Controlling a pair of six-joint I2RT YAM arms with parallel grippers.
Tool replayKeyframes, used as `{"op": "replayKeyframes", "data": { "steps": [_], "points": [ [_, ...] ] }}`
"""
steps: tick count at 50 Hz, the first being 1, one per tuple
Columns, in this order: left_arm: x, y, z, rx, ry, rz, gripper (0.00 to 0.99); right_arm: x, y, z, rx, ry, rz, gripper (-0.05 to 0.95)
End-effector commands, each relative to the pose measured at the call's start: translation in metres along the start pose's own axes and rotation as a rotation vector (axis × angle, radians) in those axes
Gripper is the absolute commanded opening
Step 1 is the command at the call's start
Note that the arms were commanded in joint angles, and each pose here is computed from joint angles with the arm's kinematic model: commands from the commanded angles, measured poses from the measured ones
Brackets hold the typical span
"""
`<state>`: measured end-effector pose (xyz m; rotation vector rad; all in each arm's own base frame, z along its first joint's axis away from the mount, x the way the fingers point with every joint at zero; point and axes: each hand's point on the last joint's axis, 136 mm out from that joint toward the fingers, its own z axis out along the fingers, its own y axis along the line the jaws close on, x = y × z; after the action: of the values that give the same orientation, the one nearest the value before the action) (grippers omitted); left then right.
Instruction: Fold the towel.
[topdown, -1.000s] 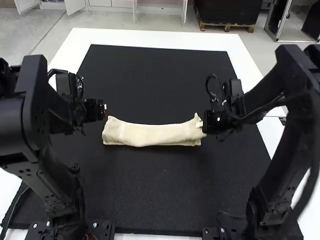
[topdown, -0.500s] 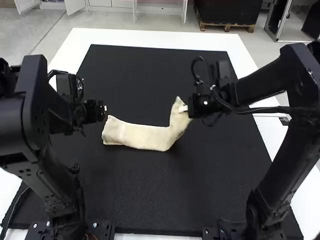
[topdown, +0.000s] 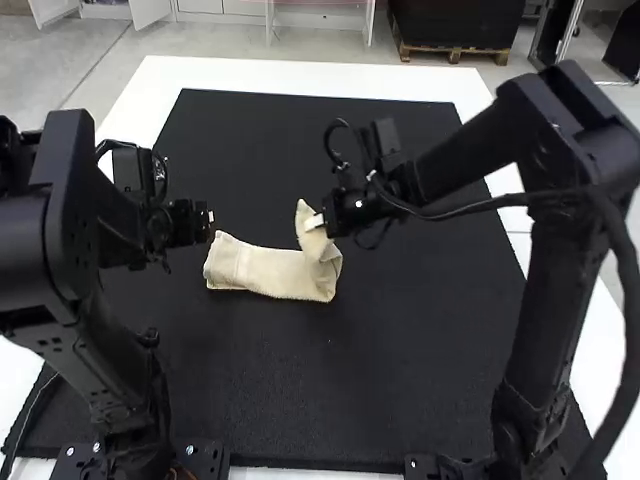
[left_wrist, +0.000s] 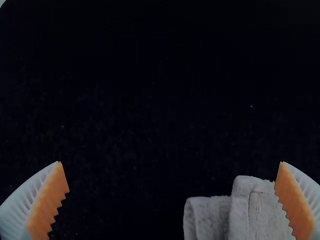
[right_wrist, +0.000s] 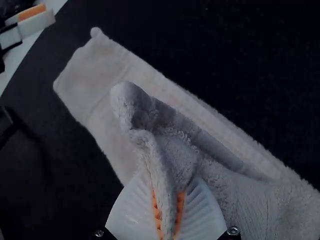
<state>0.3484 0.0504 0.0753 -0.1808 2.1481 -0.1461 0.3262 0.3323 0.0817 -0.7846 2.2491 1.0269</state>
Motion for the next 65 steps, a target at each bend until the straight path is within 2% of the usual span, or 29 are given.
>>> {"op": "replayKeyframes", "data": {
  "steps": [1,22,42,48,51,52,57,59,61,65],
  "points": [
    [-0.019,-0.002,-0.003,0.004,-0.047,0.021,0.967,-0.013,0.021,0.018,-0.052,-0.005,-0.028,-0.02],
    [-0.017,-0.003,-0.002,0.012,-0.045,0.021,0.967,-0.029,0.057,0.073,-0.132,0.016,-0.084,-0.02],
    [-0.016,-0.002,-0.002,0.012,-0.041,0.018,0.967,-0.030,0.084,0.103,-0.187,0.033,-0.116,-0.02],
    [-0.016,-0.003,-0.002,0.013,-0.039,0.018,0.967,-0.033,0.089,0.106,-0.194,0.026,-0.128,0.04],
    [-0.015,-0.002,-0.002,0.012,-0.038,0.015,0.967,-0.038,0.090,0.105,-0.191,0.016,-0.131,0.17],
    [-0.016,-0.002,-0.002,0.011,-0.040,0.015,0.967,-0.040,0.089,0.104,-0.190,0.011,-0.128,0.25],
    [-0.014,-0.002,-0.002,0.010,-0.038,0.013,0.967,-0.052,0.092,0.097,-0.189,-0.013,-0.121,0.47],
    [-0.014,-0.002,-0.002,0.009,-0.040,0.014,0.967,-0.063,0.093,0.088,-0.188,-0.036,-0.122,0.62],
    [-0.015,-0.002,-0.002,0.007,-0.041,0.013,0.967,-0.070,0.095,0.082,-0.188,-0.054,-0.128,0.67],
    [-0.016,-0.001,-0.002,0.005,-0.047,0.013,0.967,-0.086,0.098,0.068,-0.187,-0.092,-0.138,0.66]
  ]
}}
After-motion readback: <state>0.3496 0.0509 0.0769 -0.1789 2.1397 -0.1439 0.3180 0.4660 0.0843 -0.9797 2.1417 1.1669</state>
